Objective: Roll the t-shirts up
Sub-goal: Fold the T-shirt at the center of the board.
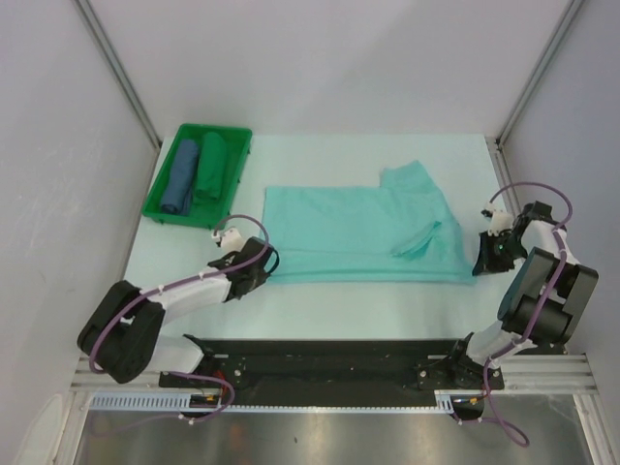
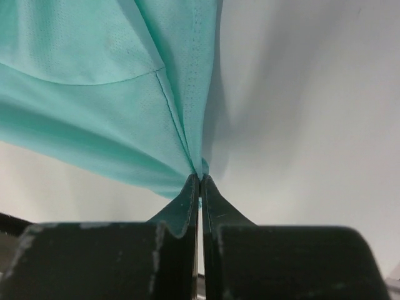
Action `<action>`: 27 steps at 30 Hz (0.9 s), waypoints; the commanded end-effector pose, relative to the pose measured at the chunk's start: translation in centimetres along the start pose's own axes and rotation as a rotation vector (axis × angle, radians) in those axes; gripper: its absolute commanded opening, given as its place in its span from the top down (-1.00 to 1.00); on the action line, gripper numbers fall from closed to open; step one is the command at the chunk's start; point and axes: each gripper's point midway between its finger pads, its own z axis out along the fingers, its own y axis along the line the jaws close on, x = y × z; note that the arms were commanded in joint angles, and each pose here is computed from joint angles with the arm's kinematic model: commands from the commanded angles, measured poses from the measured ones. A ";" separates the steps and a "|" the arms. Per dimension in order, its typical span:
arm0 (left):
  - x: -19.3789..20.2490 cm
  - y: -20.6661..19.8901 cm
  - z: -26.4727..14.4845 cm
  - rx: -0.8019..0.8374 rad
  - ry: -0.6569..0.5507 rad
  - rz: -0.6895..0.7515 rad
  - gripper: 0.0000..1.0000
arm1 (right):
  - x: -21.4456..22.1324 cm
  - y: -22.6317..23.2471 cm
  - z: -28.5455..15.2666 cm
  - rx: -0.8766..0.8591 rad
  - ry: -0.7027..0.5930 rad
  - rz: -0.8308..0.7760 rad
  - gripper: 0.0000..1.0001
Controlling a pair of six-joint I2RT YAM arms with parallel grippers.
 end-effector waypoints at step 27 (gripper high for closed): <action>-17.0 -12.0 -2.1 0.181 -0.217 0.064 -0.31 | -4.9 12.4 3.7 -0.190 -0.030 -0.495 0.19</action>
